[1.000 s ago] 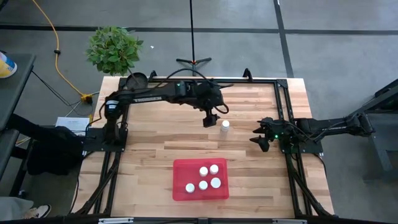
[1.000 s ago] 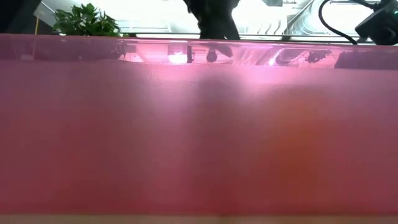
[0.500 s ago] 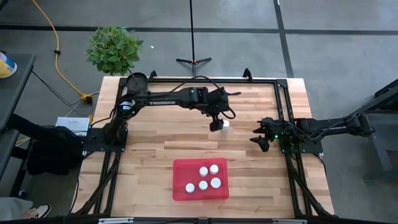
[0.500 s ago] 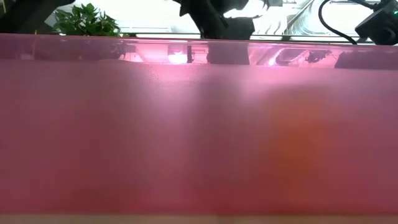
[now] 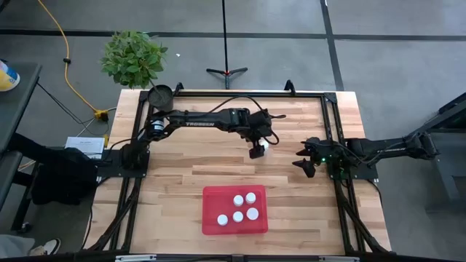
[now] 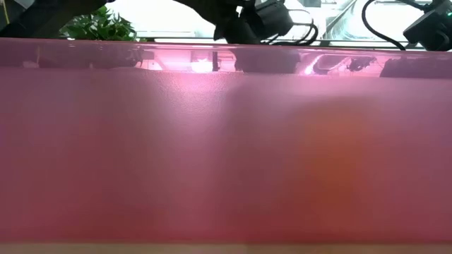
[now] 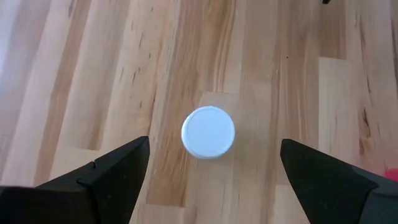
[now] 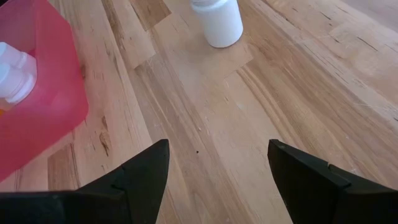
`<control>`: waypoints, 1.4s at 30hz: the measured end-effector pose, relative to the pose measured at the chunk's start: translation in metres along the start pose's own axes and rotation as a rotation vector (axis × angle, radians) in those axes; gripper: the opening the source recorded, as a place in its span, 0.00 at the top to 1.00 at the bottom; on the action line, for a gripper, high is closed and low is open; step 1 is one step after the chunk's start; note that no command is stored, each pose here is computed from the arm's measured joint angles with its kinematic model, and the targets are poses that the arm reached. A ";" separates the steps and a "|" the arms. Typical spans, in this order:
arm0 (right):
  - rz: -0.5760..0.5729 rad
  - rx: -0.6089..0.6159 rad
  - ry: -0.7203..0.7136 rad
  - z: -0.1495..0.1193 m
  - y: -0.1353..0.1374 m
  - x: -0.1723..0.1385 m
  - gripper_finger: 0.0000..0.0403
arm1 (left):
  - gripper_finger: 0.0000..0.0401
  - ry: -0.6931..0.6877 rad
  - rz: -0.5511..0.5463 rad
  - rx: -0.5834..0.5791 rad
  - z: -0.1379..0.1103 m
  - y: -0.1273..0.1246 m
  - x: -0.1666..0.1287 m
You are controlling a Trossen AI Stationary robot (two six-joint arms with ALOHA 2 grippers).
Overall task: Pick and place pill bottles into a basket
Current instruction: Put the white pill bottle into the pink bin
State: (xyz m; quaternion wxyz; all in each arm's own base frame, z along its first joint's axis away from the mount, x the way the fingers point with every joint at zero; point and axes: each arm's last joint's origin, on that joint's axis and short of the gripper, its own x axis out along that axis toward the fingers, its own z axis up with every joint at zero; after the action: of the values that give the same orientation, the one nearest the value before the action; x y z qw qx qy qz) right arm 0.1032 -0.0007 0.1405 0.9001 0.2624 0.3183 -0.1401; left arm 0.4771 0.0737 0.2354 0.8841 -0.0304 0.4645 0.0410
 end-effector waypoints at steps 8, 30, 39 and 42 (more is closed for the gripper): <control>0.000 0.000 0.000 0.000 0.000 0.000 0.35 | 0.02 -0.043 0.001 0.014 0.004 0.001 0.004; -0.001 0.012 0.001 0.000 0.000 0.000 0.35 | 0.02 -0.039 -0.018 0.024 -0.002 0.002 0.035; 0.000 0.016 0.000 0.000 0.000 0.000 0.35 | 0.02 -0.001 -0.025 0.029 -0.010 0.002 0.055; 0.000 0.016 0.000 0.000 0.000 0.000 0.35 | 0.02 0.003 -0.030 0.029 -0.013 0.002 0.064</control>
State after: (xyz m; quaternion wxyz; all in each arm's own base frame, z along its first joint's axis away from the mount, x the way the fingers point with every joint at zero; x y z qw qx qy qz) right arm 0.1032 -0.0007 0.1406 0.8980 0.2695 0.3173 -0.1424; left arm 0.5024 0.0775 0.1752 0.8843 -0.0248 0.4659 0.0210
